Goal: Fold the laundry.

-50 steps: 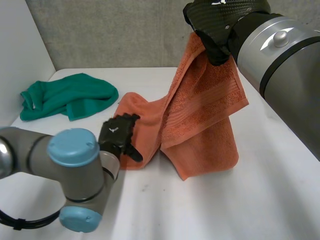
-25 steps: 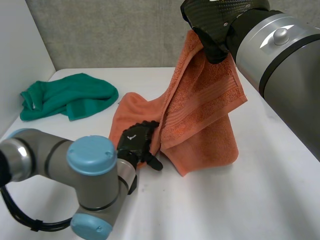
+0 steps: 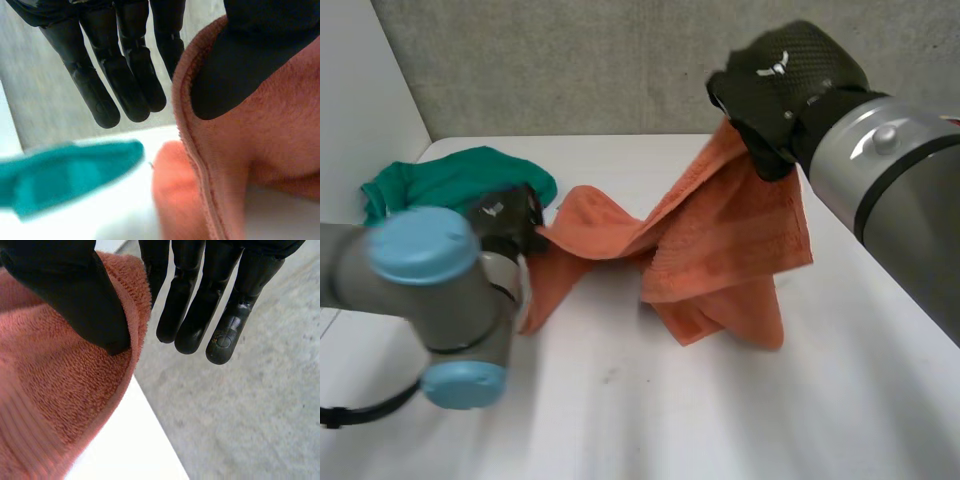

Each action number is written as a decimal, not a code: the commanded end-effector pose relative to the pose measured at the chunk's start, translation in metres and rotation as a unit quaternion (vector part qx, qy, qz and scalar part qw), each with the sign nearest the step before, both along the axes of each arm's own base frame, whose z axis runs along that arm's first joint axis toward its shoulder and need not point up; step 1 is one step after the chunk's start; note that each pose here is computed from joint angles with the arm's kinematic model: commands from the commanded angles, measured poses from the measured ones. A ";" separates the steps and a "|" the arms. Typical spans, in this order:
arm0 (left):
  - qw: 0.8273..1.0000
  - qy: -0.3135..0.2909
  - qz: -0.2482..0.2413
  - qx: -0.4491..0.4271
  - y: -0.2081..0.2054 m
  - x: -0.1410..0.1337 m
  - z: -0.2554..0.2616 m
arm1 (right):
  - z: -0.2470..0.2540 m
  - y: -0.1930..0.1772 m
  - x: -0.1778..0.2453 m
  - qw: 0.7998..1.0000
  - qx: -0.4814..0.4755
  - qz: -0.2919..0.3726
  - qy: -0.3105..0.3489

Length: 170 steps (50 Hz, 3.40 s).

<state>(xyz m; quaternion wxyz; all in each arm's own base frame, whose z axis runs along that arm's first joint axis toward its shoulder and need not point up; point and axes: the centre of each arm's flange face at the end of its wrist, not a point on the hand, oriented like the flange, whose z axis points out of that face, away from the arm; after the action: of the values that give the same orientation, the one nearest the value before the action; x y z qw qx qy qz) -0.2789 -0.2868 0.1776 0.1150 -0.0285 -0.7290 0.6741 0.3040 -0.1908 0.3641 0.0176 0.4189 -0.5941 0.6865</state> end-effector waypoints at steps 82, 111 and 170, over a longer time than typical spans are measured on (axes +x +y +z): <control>0.952 -0.268 -0.092 -0.116 0.011 0.025 -0.019 | -0.214 -0.085 -0.089 0.943 0.256 -0.172 -0.126; 0.953 -0.271 -0.085 -0.109 0.004 0.029 -0.022 | -0.239 -0.085 -0.145 0.948 0.228 -0.215 -0.052; 0.976 -0.155 -0.088 0.124 0.030 0.049 -0.050 | -0.157 -0.118 -0.166 0.968 0.097 -0.228 -0.035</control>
<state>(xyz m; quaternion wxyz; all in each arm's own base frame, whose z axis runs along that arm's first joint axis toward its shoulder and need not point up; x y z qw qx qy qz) -0.2204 -0.2601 0.1414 0.0558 -0.1682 -0.8061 0.5646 0.1384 -0.3078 0.2126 0.1159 0.2489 -0.7323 0.6232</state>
